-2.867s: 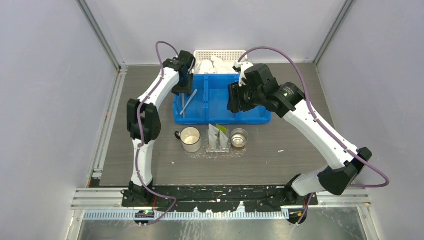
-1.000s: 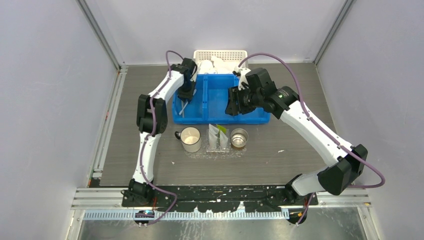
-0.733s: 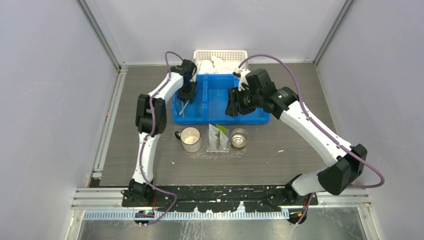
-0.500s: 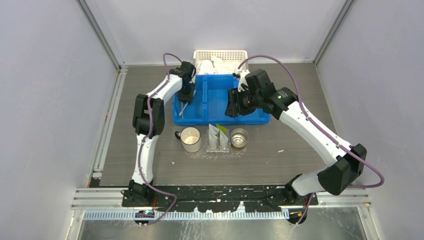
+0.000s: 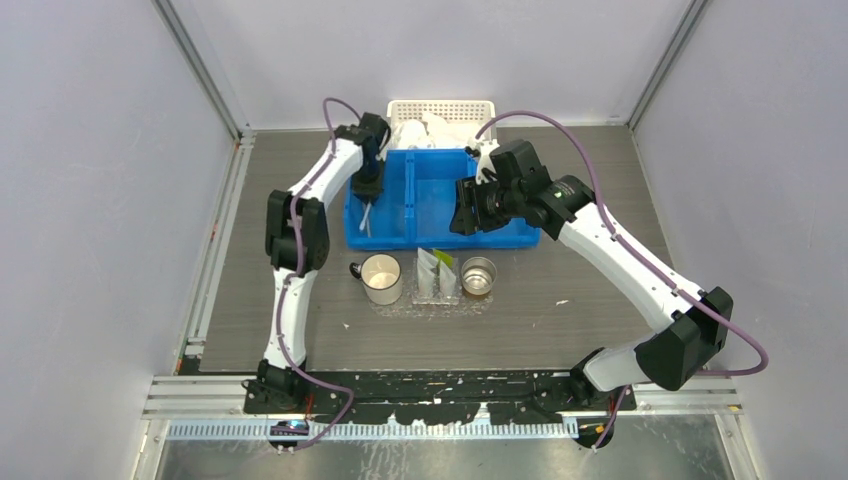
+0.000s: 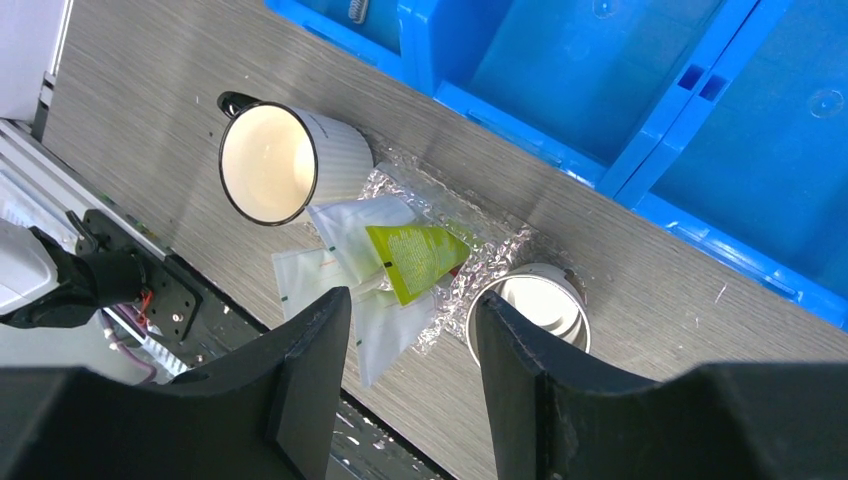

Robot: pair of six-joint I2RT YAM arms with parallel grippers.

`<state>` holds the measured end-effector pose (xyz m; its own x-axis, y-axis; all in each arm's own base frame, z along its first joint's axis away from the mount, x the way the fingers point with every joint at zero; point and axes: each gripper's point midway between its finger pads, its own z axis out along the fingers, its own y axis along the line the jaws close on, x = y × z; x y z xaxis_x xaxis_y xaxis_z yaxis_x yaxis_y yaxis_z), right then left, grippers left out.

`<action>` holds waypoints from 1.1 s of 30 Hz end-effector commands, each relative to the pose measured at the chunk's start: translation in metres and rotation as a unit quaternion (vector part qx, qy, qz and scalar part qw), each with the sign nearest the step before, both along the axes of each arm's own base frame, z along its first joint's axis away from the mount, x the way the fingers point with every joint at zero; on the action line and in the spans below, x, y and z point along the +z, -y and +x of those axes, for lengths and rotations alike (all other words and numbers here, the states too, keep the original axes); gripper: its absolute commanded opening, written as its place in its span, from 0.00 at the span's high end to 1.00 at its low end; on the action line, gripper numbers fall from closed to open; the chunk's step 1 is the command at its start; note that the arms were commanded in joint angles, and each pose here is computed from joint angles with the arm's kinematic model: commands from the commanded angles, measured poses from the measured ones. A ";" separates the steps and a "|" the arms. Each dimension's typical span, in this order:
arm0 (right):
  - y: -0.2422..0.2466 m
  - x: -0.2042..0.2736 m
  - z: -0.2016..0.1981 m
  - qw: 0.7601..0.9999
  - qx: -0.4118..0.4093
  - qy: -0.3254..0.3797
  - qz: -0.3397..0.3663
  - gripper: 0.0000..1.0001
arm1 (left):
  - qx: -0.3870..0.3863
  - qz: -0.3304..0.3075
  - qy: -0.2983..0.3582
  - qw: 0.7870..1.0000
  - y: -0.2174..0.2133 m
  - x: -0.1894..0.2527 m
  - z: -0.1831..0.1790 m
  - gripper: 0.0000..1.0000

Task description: Prepare toiletry sets of a toothbrush and toothpaste on the tray

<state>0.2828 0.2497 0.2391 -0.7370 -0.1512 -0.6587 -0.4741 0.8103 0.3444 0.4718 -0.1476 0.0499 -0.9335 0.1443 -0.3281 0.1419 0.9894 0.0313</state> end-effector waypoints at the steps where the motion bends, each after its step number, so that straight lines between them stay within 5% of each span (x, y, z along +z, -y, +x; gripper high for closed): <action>1: -0.003 0.024 -0.001 0.999 0.002 0.029 0.036 0.45 | 0.016 -0.002 0.060 0.998 -0.008 0.106 0.002 0.85; 8: -0.003 0.030 -0.010 0.998 0.006 0.029 0.054 0.46 | 0.039 -0.035 0.020 0.998 -0.006 0.152 -0.042 0.84; 17: -0.003 0.043 -0.031 0.995 0.018 0.026 0.096 0.46 | 0.059 -0.088 -0.040 0.994 0.011 0.186 -0.151 0.85; 33: 0.005 0.052 -0.071 0.988 0.041 0.022 0.146 0.46 | 0.070 -0.021 -0.120 0.990 0.017 0.197 -0.269 0.87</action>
